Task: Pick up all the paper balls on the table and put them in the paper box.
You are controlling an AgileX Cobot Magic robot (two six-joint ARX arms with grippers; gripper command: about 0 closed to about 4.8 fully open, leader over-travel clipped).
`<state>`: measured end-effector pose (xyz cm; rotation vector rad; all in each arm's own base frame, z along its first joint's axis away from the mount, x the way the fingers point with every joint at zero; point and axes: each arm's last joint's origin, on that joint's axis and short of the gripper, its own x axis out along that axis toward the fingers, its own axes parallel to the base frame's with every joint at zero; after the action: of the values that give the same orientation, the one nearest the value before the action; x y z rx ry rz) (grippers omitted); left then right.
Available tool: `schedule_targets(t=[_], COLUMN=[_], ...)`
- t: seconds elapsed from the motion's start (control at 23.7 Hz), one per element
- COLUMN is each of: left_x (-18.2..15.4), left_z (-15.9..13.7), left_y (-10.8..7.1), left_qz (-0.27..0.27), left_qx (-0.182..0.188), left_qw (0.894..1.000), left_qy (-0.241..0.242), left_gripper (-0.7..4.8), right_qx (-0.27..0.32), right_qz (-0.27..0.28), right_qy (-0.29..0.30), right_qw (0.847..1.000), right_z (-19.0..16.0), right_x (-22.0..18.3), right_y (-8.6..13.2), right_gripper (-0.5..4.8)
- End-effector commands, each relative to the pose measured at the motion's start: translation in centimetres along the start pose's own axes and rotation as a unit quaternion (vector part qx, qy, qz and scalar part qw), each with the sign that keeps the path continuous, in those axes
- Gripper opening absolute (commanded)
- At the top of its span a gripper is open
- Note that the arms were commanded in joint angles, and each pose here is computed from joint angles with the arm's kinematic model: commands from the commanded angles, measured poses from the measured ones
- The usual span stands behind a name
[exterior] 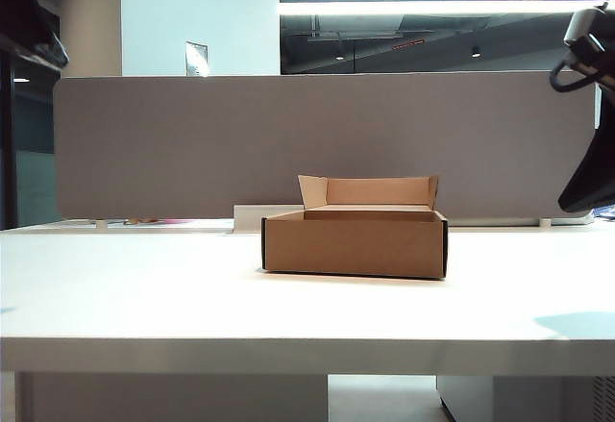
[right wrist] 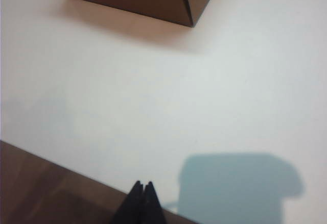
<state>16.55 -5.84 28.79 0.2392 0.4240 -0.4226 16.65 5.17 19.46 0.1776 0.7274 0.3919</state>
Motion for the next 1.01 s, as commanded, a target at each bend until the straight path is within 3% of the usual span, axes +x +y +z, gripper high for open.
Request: schedule_targets(t=[0.04, 0.42, 0.72, 0.84, 1.01], left_x=[-0.3, -0.8, -1.8, -2.2, -1.9], left_z=[-0.2, -3.6, -8.7, -10.7, -12.2], left_y=[0.1, 1.8, 2.0, 1.9, 1.4], left_qz=[0.008, 0.024, 0.073, 0.1, 0.098], left_qx=[-0.016, -0.109, -0.183, -0.193, -0.187], left_qw=[1.0, 0.993, 0.974, 0.966, 0.965], left_qy=[-0.006, -0.044, -0.111, -0.139, -0.154], left_gripper=[-0.06, -0.06, -0.06, -0.06, -0.06], right_qx=[-0.001, -0.001, -0.001, -0.001, -0.001], right_qz=[0.003, 0.003, 0.003, 0.003, 0.003], right_qy=[-0.008, -0.008, -0.008, -0.008, -0.007], right_qw=[1.0, 1.0, 1.0, 1.0, 1.0], right_z=[0.2, 0.2, 0.2, 0.2, 0.2], right_x=[-0.1, -0.1, -0.1, -0.1, -0.1], right_y=[0.1, 0.1, 0.1, 0.1, 0.1], right_gripper=[-0.01, -0.01, -0.01, -0.01, -0.01])
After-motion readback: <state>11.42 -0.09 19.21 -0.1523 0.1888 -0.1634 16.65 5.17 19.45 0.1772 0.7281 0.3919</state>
